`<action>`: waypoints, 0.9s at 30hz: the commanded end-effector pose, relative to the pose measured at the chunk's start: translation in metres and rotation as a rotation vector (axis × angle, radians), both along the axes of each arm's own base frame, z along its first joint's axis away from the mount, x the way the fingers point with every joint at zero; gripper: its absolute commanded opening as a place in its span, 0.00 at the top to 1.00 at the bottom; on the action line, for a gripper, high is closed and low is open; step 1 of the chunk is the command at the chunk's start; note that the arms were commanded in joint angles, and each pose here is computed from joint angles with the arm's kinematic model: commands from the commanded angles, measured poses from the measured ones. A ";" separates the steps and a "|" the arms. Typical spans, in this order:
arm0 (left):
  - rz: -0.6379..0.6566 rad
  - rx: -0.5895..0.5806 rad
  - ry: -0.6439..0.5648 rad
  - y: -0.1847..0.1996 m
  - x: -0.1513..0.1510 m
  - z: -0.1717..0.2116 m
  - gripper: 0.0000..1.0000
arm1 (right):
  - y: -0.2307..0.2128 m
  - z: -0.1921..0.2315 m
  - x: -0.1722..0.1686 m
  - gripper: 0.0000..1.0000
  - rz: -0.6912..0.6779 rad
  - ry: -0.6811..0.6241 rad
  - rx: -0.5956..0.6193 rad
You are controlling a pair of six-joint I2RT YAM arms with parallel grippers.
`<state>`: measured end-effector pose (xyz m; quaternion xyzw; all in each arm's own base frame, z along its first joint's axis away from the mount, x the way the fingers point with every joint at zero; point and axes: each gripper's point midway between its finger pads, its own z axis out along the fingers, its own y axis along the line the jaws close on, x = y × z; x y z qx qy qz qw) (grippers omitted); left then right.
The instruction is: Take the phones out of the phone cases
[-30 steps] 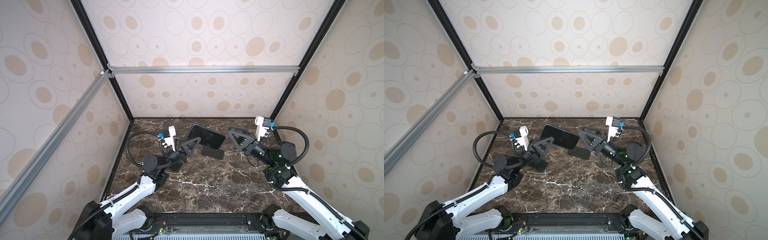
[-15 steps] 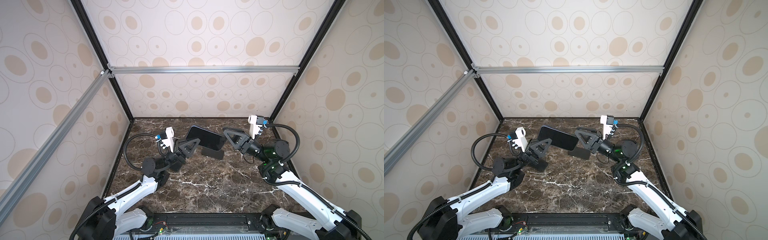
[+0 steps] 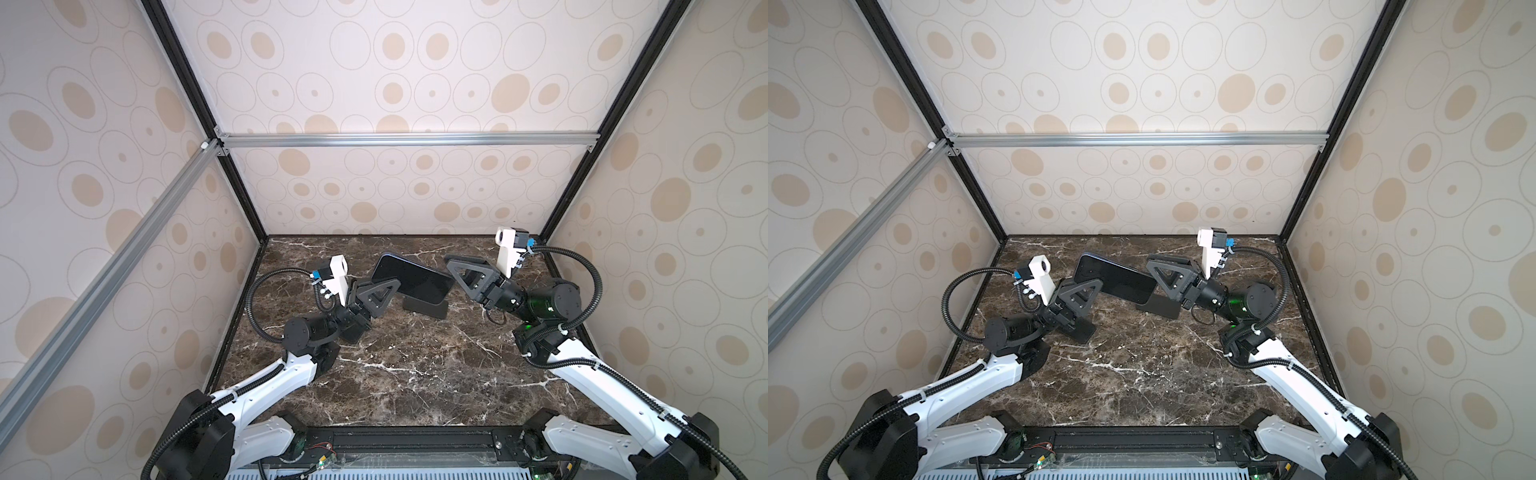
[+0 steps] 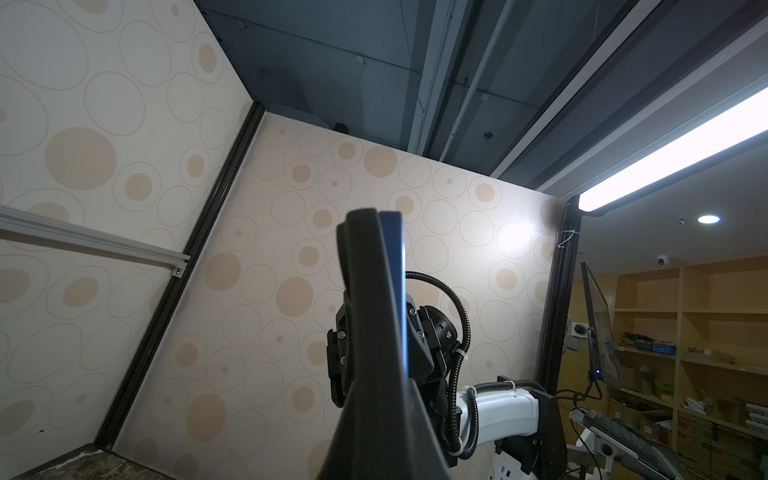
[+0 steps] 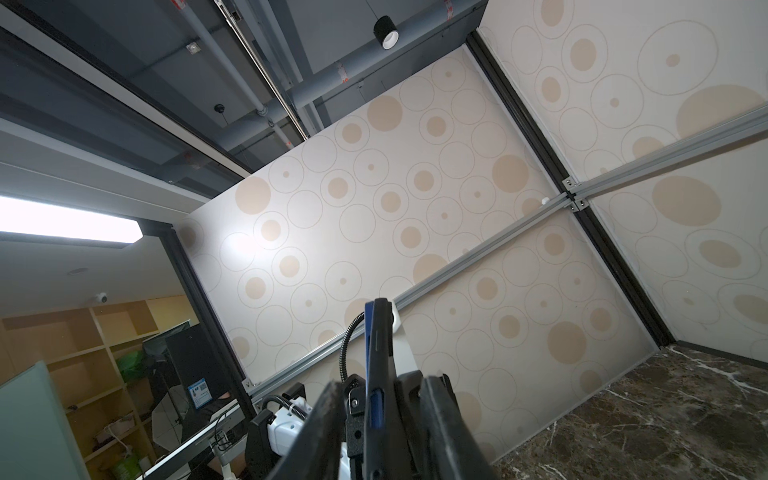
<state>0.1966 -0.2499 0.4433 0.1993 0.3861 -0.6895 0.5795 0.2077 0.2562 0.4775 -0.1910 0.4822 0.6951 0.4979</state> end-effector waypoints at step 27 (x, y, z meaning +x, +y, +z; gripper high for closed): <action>-0.027 -0.188 -0.034 0.024 -0.017 0.022 1.00 | 0.003 0.014 -0.006 0.70 -0.018 -0.019 0.062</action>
